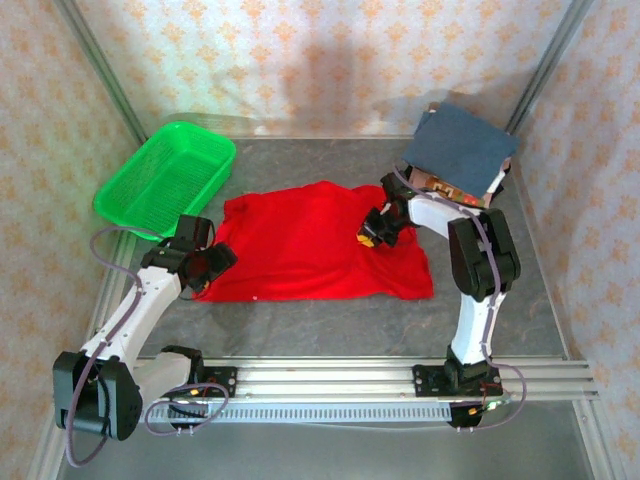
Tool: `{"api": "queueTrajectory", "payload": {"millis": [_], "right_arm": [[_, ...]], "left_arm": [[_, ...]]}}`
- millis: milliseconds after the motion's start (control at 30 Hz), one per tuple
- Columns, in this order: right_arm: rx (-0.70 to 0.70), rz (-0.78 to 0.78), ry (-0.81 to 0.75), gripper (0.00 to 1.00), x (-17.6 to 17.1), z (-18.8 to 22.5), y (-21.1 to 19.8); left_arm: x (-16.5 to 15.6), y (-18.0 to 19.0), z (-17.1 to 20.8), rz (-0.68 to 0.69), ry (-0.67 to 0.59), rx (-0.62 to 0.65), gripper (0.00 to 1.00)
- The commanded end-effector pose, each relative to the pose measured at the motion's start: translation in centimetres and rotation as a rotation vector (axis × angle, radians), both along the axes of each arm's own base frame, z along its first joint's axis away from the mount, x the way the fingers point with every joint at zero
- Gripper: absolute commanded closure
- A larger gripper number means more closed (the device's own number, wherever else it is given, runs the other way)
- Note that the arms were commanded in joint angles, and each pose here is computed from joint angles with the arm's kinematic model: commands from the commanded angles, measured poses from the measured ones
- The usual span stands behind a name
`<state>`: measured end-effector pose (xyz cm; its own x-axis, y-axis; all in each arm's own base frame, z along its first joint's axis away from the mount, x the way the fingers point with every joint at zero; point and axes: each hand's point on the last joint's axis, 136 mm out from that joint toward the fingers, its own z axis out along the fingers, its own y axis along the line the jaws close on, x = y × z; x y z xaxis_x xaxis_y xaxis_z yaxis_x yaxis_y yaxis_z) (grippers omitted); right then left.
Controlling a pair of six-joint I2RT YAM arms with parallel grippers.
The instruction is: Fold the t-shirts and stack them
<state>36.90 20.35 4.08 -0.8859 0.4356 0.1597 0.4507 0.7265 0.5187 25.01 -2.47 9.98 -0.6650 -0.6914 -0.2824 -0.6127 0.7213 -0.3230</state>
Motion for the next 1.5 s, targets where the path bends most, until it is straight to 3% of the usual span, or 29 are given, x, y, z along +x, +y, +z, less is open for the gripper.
{"api": "queueTrajectory", "payload": {"millis": [0, 233, 400, 567, 733, 833, 1133, 1467], "right_arm": [[-0.015, 0.036, 0.0, 0.8, -0.1, 0.1, 0.0], [-0.004, 0.089, -0.167, 0.46, 0.0, 5.6, -0.3], [-0.028, 0.07, -0.233, 0.35, -2.8, 9.7, -2.9], [-0.118, -0.015, -0.143, 0.39, -7.0, 8.0, -7.9], [-0.14, -0.056, -0.072, 0.59, -9.7, 4.0, -9.4], [-0.16, -0.078, -0.055, 0.66, -10.1, 2.2, -9.9], [-0.207, -0.083, -0.03, 0.72, -9.7, 0.0, -10.7], [-0.264, -0.05, 0.047, 0.74, -11.2, -2.5, -11.6]], "left_arm": [[-1.4, 0.4, -1.1, -0.015, 0.053, 0.04, 0.26], [-1.8, 0.4, -1.8, -0.011, 0.068, 0.037, 0.26], [-2.0, 0.4, -2.2, -0.002, 0.074, 0.033, 0.26], [-2.2, 0.6, -3.0, 0.019, 0.114, 0.039, 0.31], [-2.3, 0.8, -4.3, 0.016, 0.177, 0.06, 0.59], [-2.3, 1.5, -5.3, 0.02, 0.231, 0.102, 0.61], [0.2, 2.7, -8.0, 0.093, 0.275, 0.126, 0.66], [3.8, 3.4, -6.8, 0.114, 0.236, 0.109, 0.66]]}}
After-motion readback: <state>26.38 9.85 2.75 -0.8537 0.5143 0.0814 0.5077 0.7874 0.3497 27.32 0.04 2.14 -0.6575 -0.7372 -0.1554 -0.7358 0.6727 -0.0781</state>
